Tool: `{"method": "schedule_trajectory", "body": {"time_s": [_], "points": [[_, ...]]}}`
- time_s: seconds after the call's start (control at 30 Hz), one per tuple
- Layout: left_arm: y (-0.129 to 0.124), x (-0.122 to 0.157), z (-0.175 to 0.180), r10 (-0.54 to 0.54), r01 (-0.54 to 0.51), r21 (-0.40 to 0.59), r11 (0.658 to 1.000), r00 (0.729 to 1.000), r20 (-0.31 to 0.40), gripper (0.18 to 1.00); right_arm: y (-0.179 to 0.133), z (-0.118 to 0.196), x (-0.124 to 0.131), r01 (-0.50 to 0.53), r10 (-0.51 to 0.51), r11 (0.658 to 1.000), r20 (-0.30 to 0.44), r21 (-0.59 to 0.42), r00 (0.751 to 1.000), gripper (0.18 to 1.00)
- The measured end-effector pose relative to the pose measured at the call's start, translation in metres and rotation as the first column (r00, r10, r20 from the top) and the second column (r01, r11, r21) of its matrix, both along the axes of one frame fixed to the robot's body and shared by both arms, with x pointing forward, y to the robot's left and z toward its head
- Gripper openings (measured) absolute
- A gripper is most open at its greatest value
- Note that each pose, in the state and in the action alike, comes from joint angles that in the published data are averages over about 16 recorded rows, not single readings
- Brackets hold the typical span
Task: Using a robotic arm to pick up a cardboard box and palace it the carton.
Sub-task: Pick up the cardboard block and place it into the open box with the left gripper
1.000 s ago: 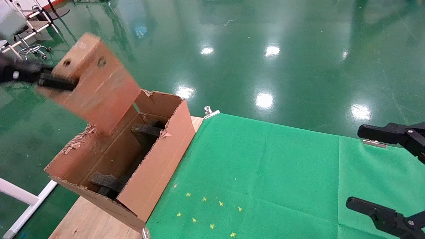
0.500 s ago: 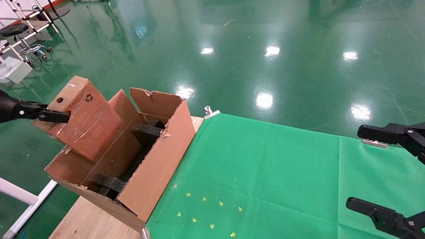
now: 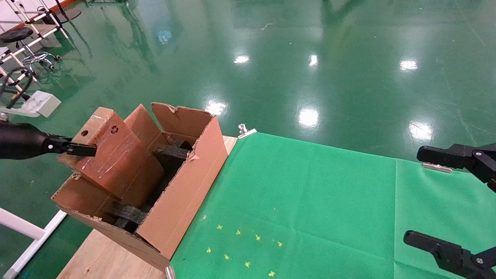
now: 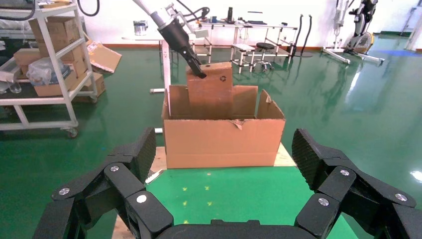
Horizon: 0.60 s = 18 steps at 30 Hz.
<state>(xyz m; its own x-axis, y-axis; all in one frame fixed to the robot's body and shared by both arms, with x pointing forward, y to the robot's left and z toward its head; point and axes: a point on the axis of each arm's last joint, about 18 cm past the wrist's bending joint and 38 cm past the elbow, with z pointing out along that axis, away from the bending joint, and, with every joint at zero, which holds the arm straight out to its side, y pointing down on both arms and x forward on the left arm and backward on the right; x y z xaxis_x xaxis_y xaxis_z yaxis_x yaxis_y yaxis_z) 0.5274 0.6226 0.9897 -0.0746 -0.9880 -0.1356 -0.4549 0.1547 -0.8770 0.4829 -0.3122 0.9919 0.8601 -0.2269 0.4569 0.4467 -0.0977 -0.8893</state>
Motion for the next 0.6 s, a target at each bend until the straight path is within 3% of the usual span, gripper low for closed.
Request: {"method": "schedule_trajectory", "body": {"time_s": [0.6], "points": [[0.002,0.035,-0.046,0.049,-0.05,-0.013,0.999,0.997,-0.066,0.277,0.0,0.0,0.0,0.0,0.0,1.0,0.0,0.0,1.0,1.001]]}}
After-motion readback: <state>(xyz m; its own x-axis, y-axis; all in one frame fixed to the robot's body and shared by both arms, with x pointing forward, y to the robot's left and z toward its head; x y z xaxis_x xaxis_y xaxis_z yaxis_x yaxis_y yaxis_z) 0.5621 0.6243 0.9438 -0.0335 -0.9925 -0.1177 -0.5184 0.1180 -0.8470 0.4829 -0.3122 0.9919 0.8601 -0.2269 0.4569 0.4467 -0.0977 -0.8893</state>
